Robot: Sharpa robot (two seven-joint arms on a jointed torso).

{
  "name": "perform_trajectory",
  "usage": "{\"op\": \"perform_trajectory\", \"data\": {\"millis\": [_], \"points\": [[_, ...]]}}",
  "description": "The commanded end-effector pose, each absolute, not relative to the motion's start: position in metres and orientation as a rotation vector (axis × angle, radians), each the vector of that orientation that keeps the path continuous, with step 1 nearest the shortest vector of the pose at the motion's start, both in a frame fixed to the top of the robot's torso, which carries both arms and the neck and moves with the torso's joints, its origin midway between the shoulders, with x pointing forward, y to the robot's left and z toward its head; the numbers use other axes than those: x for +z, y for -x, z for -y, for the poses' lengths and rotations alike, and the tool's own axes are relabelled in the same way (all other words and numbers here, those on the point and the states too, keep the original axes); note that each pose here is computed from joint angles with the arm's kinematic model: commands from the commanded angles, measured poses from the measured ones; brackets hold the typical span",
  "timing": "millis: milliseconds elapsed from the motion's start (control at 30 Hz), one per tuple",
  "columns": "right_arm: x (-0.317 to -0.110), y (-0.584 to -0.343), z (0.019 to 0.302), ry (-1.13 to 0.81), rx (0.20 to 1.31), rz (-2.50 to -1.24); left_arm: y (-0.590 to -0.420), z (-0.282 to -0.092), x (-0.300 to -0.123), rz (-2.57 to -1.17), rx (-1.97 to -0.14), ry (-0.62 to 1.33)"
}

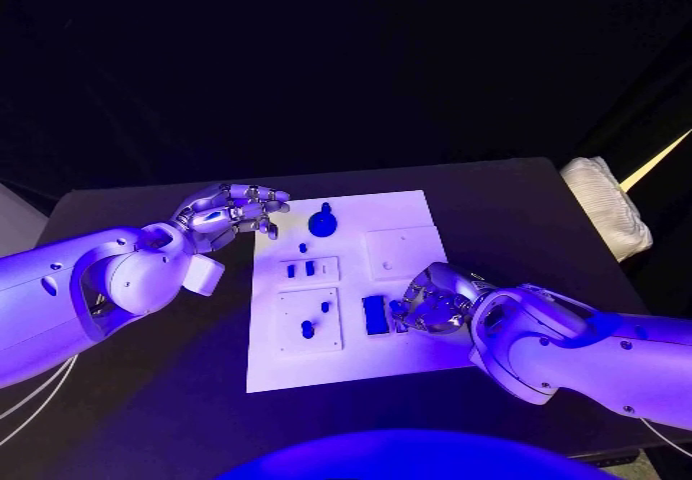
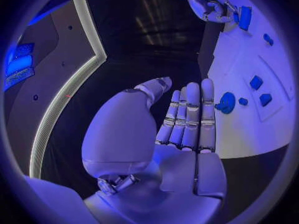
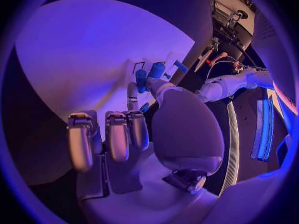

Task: Assemble the parts on the task board

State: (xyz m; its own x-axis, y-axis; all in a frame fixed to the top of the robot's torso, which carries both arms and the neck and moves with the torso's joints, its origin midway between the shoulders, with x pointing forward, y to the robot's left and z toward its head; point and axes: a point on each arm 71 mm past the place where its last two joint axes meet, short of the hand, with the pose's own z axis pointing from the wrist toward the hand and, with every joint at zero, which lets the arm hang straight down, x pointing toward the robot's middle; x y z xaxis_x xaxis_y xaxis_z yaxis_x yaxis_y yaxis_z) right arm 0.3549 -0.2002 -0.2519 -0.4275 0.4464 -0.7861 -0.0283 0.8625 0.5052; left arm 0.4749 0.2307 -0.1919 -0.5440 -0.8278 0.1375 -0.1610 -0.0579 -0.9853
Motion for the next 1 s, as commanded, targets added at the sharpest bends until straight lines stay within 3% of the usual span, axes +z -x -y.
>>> {"op": "perform_trajectory", "data": {"millis": [33,1000], "points": [[-0.2556,-0.3538,0.2005,-0.298,0.526,-1.991,-0.4736,-0.2282,-0.1912,-1.706,-1.67,1.043],[-0.2552,-0.3558,0.2006,-0.281,0.515,-1.962,-0.473,-0.2277,-0.1914,-1.722,-1.666,1.022]]}}
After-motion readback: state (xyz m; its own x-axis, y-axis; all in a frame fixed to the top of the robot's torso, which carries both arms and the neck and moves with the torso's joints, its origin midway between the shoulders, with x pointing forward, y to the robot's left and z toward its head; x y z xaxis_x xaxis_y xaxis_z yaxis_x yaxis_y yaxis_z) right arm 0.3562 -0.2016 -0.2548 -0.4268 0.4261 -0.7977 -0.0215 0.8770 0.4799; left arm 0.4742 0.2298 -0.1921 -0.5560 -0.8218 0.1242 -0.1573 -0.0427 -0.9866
